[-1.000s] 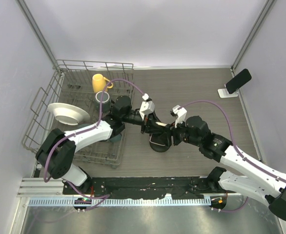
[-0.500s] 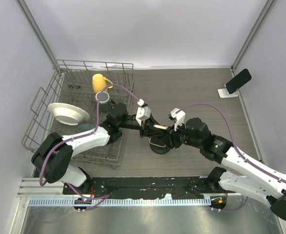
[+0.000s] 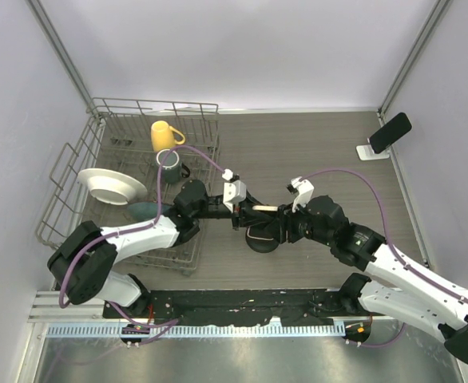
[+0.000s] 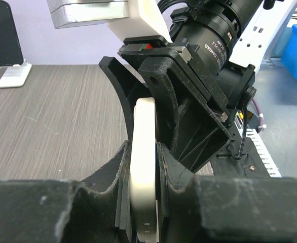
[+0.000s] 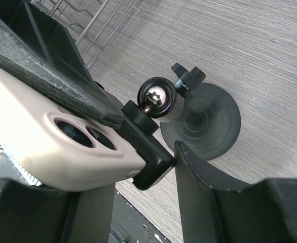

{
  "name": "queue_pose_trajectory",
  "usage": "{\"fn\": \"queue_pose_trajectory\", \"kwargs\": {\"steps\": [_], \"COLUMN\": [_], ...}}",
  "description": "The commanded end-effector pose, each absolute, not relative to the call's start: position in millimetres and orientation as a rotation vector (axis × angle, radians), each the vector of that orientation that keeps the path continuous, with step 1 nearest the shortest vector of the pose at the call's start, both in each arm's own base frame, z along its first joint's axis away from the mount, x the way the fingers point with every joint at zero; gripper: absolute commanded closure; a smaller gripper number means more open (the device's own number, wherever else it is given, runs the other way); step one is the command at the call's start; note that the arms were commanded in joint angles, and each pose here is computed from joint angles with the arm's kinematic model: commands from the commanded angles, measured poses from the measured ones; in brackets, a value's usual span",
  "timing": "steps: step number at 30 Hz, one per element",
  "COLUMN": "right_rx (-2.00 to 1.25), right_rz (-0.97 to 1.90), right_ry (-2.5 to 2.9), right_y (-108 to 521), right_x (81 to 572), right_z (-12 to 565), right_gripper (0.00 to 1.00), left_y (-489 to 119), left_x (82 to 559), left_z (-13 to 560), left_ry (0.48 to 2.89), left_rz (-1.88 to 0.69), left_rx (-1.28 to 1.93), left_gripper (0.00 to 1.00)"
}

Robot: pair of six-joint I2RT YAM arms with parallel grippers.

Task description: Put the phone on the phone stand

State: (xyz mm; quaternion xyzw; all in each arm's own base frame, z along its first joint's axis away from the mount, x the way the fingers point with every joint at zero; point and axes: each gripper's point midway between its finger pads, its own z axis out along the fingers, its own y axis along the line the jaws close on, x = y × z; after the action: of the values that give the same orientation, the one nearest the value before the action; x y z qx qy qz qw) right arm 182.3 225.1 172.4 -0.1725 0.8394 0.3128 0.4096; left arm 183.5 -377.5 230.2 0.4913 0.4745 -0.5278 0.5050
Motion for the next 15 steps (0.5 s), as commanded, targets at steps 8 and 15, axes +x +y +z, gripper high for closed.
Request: {"fn": "queue_pose_trajectory", "kwargs": {"steps": [8, 15], "right_rx": [-0.272, -0.353], "right_rz": [0.875, 0.834], "right_ry": [2.073, 2.094], "right_y": [224, 216], "right_x": [185, 176], "right_z": [225, 233], "right_gripper": [0.26, 0.2], "left_y": [-379, -374], "left_x": [198, 192], "left_z": [217, 239], "left_ry": [1.219, 1.22], "left_rz": [-1.124, -1.173], "left_rx": [1.187, 1.127], "left_gripper": [0.66, 0.36]}}
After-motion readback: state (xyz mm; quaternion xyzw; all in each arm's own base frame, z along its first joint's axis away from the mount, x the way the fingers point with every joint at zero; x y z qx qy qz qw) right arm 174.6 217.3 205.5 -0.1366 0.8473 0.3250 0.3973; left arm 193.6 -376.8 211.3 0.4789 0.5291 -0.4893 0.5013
